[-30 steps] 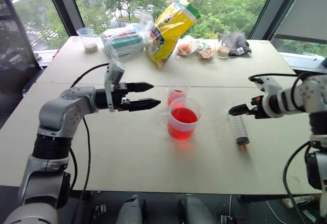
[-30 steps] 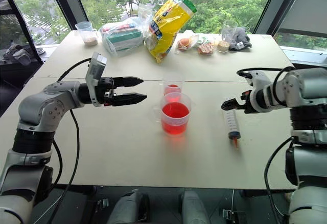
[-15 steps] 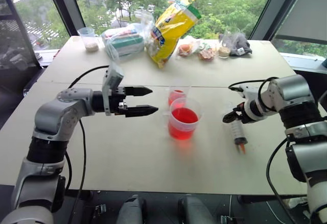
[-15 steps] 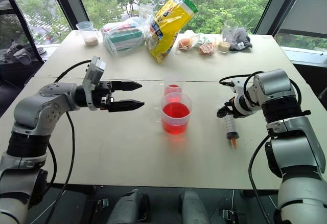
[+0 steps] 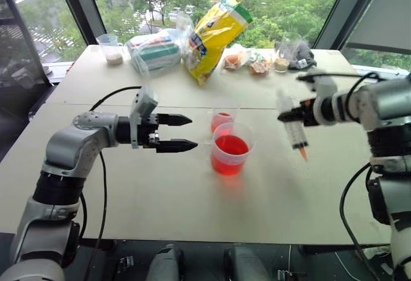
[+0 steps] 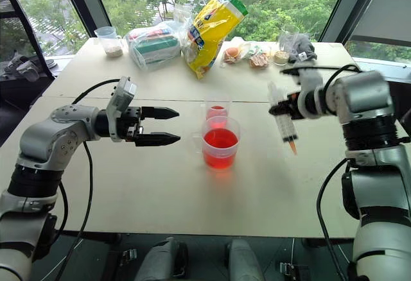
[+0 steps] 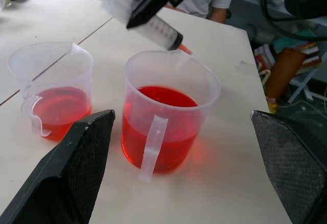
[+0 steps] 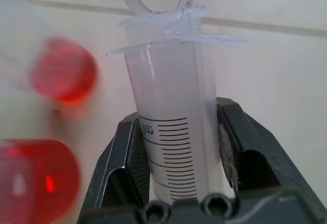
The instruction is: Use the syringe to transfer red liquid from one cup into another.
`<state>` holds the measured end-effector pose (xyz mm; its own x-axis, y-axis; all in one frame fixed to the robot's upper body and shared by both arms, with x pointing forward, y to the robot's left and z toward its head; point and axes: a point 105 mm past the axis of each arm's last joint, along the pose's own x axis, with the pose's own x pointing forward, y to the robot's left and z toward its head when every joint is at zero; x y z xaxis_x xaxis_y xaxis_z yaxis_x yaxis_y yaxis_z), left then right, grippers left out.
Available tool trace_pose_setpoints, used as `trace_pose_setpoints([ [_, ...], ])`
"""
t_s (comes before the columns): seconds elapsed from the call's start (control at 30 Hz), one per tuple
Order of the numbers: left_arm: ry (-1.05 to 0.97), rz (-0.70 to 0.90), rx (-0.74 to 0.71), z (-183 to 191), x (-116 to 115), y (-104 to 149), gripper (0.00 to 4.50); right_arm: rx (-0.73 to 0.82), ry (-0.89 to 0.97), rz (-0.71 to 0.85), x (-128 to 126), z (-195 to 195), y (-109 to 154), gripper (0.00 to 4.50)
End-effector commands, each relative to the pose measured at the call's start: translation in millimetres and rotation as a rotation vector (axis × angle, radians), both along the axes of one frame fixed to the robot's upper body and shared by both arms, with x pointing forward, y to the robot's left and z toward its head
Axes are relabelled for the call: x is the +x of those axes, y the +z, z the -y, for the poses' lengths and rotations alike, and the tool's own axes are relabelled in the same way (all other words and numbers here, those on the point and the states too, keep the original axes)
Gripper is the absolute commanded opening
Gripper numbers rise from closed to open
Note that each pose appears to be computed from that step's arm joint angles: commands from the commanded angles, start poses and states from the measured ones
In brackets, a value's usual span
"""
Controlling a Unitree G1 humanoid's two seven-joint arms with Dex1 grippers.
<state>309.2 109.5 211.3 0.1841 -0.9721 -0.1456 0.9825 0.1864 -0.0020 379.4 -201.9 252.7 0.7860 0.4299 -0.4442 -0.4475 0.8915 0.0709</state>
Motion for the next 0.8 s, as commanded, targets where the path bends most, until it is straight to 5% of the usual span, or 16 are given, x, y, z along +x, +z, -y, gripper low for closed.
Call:
trace_pose_setpoints([
  [0.03, -0.004, 0.053, -0.023, -0.7, 0.2, 16.4, 4.41, 0.176, 0.174, 0.436, -31.2, -32.0, 88.8, 1.47],
  [0.1, -0.010, 0.053, -0.016, 0.1, 1.5, 17.4, 4.41, 0.392, 0.328, 0.628, -63.4, -55.4, 120.0, 1.47],
  [0.2, -0.020, 0.054, -0.008, 0.1, 3.4, 19.8, 4.41, 0.510, 0.411, 0.777, -93.3, -71.0, 128.0, 1.47],
  [0.37, -0.036, 0.057, 0.005, 1.9, 6.6, 21.8, 4.41, 0.592, 0.412, 0.790, -106.0, -91.3, 95.9, 1.47],
  [0.57, -0.061, 0.062, 0.010, 5.9, 8.6, 27.0, 4.41, 0.395, 0.353, 0.791, -94.4, -104.7, 25.1, 1.47],
  [0.8, -0.073, 0.070, 0.011, 7.7, 8.4, 30.6, 4.41, 0.367, 0.314, 0.744, -89.3, -113.4, -24.6, 1.47],
])
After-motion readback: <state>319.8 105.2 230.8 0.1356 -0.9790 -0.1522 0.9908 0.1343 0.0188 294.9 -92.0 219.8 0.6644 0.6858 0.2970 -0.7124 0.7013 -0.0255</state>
